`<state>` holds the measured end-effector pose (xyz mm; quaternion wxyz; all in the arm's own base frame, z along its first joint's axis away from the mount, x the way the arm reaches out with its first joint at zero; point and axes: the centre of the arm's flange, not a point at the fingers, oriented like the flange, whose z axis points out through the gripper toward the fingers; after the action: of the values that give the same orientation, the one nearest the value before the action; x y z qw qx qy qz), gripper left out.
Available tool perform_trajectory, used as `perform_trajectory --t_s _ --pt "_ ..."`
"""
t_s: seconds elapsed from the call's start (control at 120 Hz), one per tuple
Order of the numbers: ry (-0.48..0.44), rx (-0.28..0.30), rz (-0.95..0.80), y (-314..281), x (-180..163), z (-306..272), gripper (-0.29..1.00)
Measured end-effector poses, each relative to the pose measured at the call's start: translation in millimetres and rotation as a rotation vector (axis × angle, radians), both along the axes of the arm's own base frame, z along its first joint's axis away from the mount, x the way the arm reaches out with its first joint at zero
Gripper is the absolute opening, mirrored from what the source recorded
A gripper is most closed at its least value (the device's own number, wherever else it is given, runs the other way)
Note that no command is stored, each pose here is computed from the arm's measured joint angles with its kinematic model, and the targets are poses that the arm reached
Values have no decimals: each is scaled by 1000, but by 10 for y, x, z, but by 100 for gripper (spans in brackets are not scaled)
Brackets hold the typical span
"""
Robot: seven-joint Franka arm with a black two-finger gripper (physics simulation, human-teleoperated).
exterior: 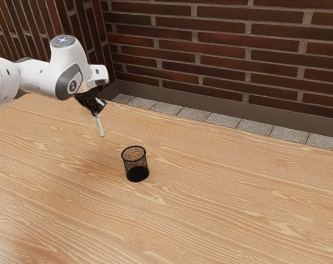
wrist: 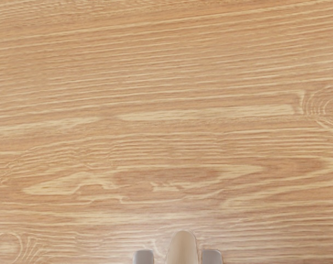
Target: Take the marker out of the pen holder and place it to the left of the pen holder.
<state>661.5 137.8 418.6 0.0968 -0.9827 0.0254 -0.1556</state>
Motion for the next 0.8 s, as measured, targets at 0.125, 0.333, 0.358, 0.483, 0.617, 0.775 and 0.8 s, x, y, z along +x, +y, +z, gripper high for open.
perform_trajectory --t_s 0.125,0.333,0.358,0.483,0.617,0.775,0.8 --pt "-37 12 -39 -63 51 -156 -8" --pt "-79 28 -88 -123 158 -420 -8" --pt "-85 30 -94 -133 168 -437 -8" --pt "-102 34 -119 -181 212 -557 -8" --pt "-115 39 -137 -195 239 -655 -8" --pt "-121 36 -165 -256 237 -682 14" --pt "-122 36 -169 -262 236 -681 19"
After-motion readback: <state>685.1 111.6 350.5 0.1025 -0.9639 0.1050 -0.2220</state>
